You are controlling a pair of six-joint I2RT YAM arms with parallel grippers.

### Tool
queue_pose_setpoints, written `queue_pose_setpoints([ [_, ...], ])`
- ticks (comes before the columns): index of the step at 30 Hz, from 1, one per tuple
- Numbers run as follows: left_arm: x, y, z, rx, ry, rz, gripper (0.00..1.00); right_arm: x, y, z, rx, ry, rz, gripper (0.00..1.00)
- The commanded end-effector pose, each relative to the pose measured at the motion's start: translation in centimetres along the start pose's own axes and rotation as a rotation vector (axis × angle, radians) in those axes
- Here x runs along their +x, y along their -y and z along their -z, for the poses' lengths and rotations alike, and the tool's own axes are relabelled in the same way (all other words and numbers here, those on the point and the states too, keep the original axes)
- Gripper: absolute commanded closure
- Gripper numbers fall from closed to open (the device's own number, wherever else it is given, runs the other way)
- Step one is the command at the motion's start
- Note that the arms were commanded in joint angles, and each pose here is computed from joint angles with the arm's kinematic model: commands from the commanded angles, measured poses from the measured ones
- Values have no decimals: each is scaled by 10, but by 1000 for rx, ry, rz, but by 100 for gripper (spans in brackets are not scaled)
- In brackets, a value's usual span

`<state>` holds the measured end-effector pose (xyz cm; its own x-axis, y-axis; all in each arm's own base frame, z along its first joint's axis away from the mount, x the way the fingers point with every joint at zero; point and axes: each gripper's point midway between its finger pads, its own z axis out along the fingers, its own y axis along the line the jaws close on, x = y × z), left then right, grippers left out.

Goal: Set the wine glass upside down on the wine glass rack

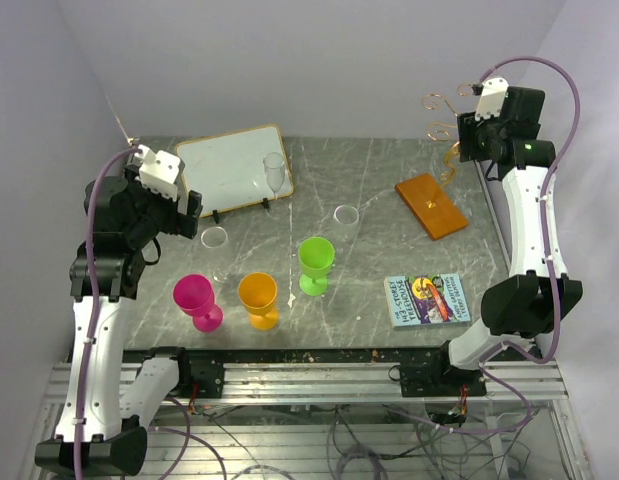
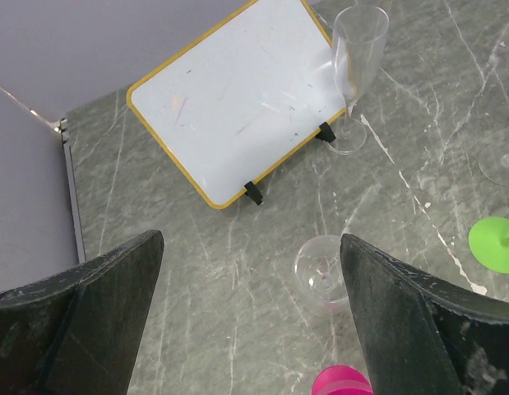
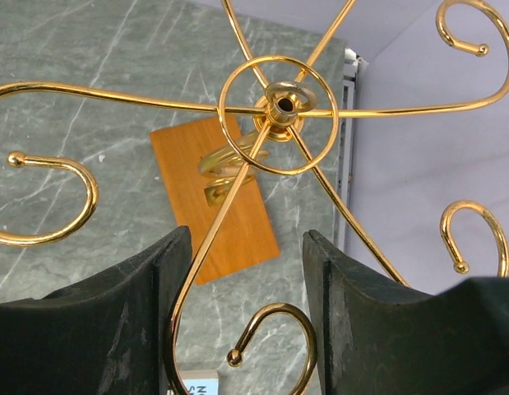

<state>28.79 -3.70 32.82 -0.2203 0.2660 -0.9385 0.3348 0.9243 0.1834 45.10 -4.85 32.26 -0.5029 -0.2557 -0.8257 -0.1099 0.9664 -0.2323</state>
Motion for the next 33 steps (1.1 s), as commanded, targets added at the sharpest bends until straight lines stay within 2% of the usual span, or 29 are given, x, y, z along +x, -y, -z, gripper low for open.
queue_pose_setpoints([
  [1, 5, 8, 5, 40, 8, -24, 1, -16, -8, 10, -27, 37, 38, 59],
  [5, 12, 12, 6, 60, -7, -42, 1, -15, -25, 16, -80, 21, 70, 69],
  [12, 16, 12, 2, 59, -28, -9, 1, -28, -60, 40, -219, 65, 87, 80],
  [17, 18, 14, 2, 73, -37, -10, 1, -32, -73, 51, -254, 71, 87, 88],
  [23, 19, 16, 1, 85, -35, -11, 1, -27, -97, 59, -301, 65, 71, 91],
  [33, 25, 19, 1, 93, -30, -14, 1, -8, -108, 65, -241, 61, 60, 90],
])
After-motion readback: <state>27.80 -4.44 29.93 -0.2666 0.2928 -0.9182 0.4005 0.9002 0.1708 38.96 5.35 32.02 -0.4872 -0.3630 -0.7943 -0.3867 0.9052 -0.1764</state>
